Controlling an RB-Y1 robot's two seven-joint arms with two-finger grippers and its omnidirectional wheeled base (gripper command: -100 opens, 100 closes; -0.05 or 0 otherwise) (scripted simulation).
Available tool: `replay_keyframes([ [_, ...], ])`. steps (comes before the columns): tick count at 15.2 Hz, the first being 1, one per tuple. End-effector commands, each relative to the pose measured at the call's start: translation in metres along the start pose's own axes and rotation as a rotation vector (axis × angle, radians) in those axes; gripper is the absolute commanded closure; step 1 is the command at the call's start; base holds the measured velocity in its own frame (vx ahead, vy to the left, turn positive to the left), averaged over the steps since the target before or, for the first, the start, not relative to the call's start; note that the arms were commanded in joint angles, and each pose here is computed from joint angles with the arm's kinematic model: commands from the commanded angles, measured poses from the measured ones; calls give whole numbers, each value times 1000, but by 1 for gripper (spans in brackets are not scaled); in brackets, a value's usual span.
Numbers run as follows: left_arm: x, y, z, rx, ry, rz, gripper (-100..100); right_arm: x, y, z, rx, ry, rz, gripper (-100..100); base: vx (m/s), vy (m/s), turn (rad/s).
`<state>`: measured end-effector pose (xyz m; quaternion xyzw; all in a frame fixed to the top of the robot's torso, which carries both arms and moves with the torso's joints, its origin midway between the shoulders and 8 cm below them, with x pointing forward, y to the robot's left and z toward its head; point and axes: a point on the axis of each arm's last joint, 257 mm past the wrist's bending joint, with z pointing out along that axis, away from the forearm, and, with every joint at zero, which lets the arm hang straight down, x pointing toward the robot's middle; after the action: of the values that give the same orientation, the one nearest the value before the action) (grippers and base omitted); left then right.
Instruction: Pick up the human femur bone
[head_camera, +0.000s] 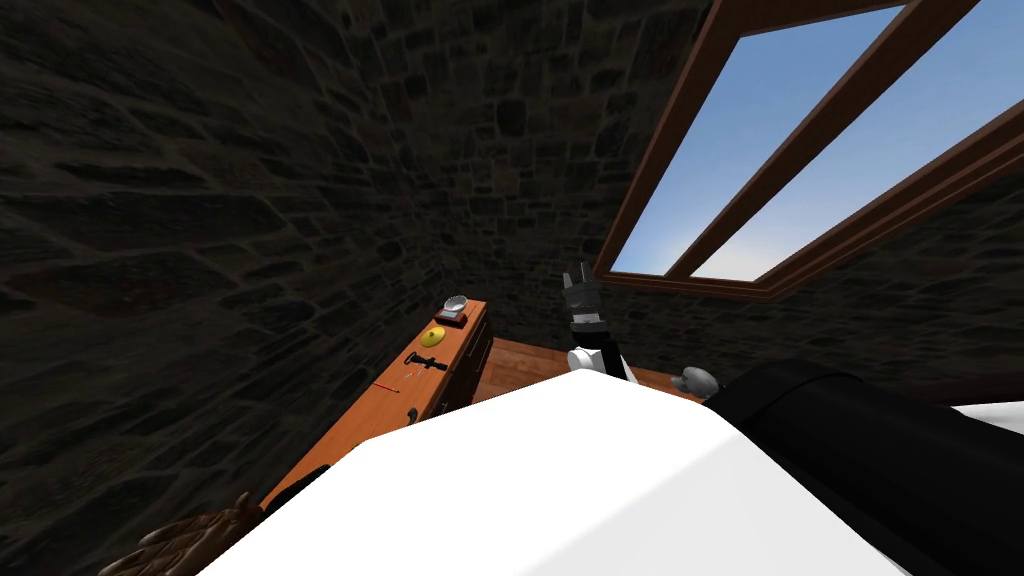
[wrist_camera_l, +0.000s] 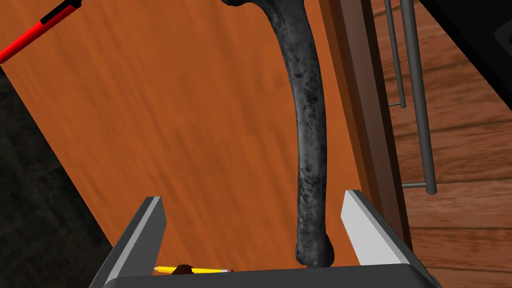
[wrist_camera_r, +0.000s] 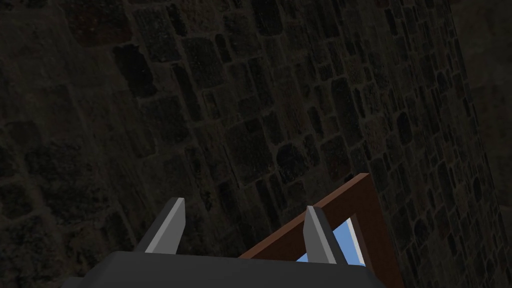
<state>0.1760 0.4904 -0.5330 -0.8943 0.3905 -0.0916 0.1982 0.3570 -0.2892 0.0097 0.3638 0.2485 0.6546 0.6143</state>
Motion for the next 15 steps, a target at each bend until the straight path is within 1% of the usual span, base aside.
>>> replay_keyframes([
  [1, -5, 13, 2, -44, -7, -21, -100, 0, 0, 0, 0, 0, 0, 0, 42, 14, -32],
  [3, -10, 33, 5, -104, -17, -52, -100, 0, 0, 0, 0, 0, 0, 0, 41, 7, -30],
  [5, -13, 47, 6, -144, -22, -72, -100, 0, 0, 0, 0, 0, 0, 0, 45, 8, -31],
  [6, -12, 37, 6, -117, -18, -60, -100, 0, 0, 0, 0, 0, 0, 0, 24, 6, -8],
  [7, -9, 44, 11, -124, -17, -60, -100, 0, 0, 0, 0, 0, 0, 0, 12, 17, 25],
  [11, -2, 51, 21, -122, -13, -55, -100, 0, 0, 0, 0, 0, 0, 0, 10, 36, 27],
  [12, 0, 52, 23, -122, -12, -54, -100, 0, 0, 0, 0, 0, 0, 0, 11, 39, 24],
  [13, -3, 51, 20, -124, -13, -56, -100, 0, 0, 0, 0, 0, 0, 0, 8, 23, 5],
  [14, -2, 51, 21, -122, -13, -55, 100, 0, 0, 0, 0, 0, 0, 0, 3, 9, -2],
  [15, -2, 51, 21, -122, -13, -55, 100, 0, 0, 0, 0, 0, 0, 0, 0, 0, 0],
])
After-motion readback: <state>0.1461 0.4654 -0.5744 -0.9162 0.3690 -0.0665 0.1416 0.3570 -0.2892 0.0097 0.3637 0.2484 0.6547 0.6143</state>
